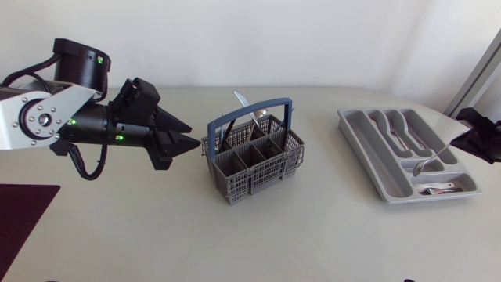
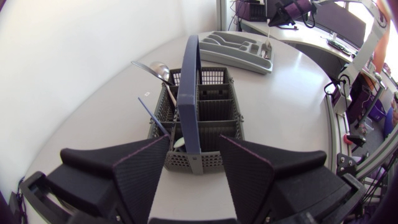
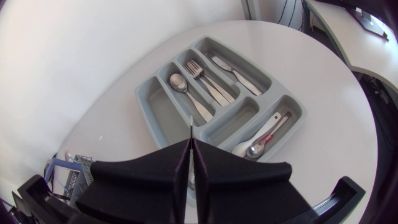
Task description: Sort the cutlery from the basket into the organizer compartments.
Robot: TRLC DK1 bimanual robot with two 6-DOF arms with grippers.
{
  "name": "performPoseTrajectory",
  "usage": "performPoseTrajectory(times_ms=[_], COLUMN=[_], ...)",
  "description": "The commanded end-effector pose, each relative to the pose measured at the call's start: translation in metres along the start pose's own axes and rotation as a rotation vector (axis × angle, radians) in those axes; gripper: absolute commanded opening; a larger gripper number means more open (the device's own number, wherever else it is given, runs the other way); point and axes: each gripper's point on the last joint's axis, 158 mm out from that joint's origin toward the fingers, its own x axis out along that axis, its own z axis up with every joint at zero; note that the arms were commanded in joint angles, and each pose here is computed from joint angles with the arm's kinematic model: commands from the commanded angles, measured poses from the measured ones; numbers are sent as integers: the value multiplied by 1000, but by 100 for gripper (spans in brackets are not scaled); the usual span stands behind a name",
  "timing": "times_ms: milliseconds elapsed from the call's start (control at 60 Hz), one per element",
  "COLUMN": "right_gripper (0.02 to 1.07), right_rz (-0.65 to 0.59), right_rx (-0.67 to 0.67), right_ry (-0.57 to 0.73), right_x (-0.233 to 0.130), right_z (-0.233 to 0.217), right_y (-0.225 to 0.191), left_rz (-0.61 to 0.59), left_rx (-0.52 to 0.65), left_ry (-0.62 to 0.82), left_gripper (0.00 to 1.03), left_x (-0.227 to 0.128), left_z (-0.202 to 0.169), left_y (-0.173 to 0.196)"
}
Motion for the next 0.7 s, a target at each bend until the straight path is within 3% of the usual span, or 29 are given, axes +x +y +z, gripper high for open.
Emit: performPoseTrajectory(times_ms=[0,683], right_gripper=[10,9], right_rz=[3,0], right_rx=[39,274], right_ry=[-13,50], right_x=[-2,5], right_z=[8,7], right_y=[-2,-64], left_rz=[1,12], left_rx=[-12,0], left_ry=[10,-2], left_gripper=[57,57], left_x=[-4,-14], left_z=[-8,-1], left_y=[-4,-5])
